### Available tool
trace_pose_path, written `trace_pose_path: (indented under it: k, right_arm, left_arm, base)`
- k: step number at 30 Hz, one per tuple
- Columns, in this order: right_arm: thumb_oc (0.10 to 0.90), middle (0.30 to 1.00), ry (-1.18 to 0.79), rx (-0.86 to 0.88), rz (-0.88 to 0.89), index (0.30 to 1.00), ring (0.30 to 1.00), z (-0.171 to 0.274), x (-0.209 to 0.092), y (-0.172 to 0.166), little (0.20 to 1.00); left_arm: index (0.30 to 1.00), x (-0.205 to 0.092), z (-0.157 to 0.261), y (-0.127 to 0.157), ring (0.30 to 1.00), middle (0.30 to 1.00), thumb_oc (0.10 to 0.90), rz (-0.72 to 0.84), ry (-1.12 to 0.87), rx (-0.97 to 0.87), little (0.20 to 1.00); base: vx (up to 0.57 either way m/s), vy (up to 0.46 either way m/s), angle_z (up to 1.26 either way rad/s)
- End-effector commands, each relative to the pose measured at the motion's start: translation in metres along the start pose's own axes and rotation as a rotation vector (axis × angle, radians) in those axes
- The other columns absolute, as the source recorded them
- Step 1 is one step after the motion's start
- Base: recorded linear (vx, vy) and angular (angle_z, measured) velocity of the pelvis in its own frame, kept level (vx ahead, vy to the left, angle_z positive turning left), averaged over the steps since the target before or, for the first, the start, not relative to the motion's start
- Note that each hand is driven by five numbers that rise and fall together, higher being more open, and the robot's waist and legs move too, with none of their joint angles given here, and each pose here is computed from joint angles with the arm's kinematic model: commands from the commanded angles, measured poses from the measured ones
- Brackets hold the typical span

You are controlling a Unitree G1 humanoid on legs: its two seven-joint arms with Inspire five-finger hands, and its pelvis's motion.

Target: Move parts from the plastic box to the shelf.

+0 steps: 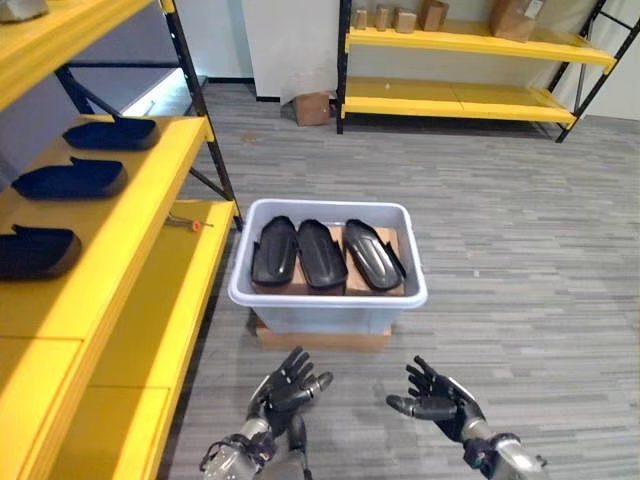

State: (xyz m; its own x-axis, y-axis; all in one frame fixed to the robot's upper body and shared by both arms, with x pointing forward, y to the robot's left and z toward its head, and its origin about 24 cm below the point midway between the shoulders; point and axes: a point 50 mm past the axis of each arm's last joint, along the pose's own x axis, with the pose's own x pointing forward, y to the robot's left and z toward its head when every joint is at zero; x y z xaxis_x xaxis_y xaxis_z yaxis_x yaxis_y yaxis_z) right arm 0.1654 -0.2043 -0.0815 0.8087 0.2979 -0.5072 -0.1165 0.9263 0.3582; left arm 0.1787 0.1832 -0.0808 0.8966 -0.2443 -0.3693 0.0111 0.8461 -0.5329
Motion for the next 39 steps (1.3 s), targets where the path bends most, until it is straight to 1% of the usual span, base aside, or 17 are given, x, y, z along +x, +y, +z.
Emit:
trace_pose_path:
  k: [1,6,12,16,19,22,26,29,33,36,37,39]
  right_arm:
    - [0.900,1.000,-0.378,-0.004,0.047,1.000,1.000,0.067,0.011,0.019,1.000]
    - [0.900,1.000,-0.495,-0.029,-0.004,1.000,1.000,0.090,0.013,0.026,1.000]
    - [0.900,1.000,-0.554,-0.043,-0.161,1.000,1.000,0.096,0.006,0.012,1.000]
    - [0.900,1.000,-0.550,-0.065,-0.219,1.000,1.000,0.101,0.004,0.001,1.000]
    - [0.900,1.000,-0.593,-0.041,-0.290,1.000,1.000,0.113,-0.004,-0.013,1.000]
    - [0.900,1.000,-0.622,-0.049,-0.307,1.000,1.000,0.120,-0.009,-0.017,1.000]
    - [0.900,1.000,-0.595,-0.053,-0.311,1.000,1.000,0.119,-0.011,-0.021,1.000]
    - [0.900,1.000,-0.589,-0.084,-0.390,1.000,1.000,0.119,-0.021,-0.039,1.000]
    - [0.900,1.000,-0.642,-0.222,-0.499,1.000,1.000,0.130,-0.030,-0.043,1.000]
    - [0.900,1.000,-0.689,-0.434,-0.566,1.000,1.000,0.149,-0.034,-0.039,1.000]
    - [0.900,1.000,-0.697,-0.471,-0.577,1.000,1.000,0.154,-0.035,-0.038,1.000]
    - [0.900,1.000,-0.742,-0.654,-0.599,1.000,1.000,0.173,-0.039,-0.029,1.000]
  left_arm:
    - [1.000,0.020,0.055,-0.028,1.000,1.000,0.900,-0.157,-0.230,0.174,1.000]
    - [1.000,0.024,0.076,-0.035,1.000,1.000,0.900,-0.195,-0.295,0.260,1.000]
    - [1.000,0.017,0.112,-0.054,1.000,1.000,0.900,-0.244,-0.457,0.296,1.000]
    - [1.000,0.019,0.127,-0.059,1.000,1.000,0.900,-0.240,-0.501,0.331,1.000]
    - [1.000,0.023,0.133,-0.064,1.000,1.000,0.900,-0.231,-0.491,0.350,1.000]
    - [1.000,0.023,0.131,-0.064,1.000,1.000,0.900,-0.228,-0.478,0.339,1.000]
    - [1.000,0.021,0.125,-0.062,1.000,1.000,0.900,-0.235,-0.459,0.307,1.000]
    - [1.000,0.018,0.116,-0.064,1.000,1.000,0.900,-0.239,-0.445,0.316,1.000]
    - [1.000,0.019,0.116,-0.062,1.000,1.000,0.900,-0.188,-0.456,0.285,1.000]
    - [1.000,0.019,0.117,-0.068,1.000,1.000,0.900,-0.202,-0.468,0.259,1.000]
    - [1.000,0.019,0.117,-0.069,1.000,1.000,0.900,-0.202,-0.467,0.259,1.000]
    - [1.000,0.019,0.117,-0.072,1.000,1.000,0.900,-0.194,-0.476,0.261,1.000]
  base:
    - [0.25,0.317,0.04]
    - [0.17,0.238,0.19]
    - [0.12,0.166,0.01]
    - [0.10,-0.045,-0.09]
    - [0.12,-0.162,0.00]
    - [0.13,-0.156,-0.06]
    - [0.12,-0.129,0.13]
    - [0.17,-0.321,0.25]
    - [0.11,-0.265,0.14]
    - [0.18,-0.274,-0.10]
    - [0.18,-0.222,-0.14]
    - [0.19,-0.259,-0.12]
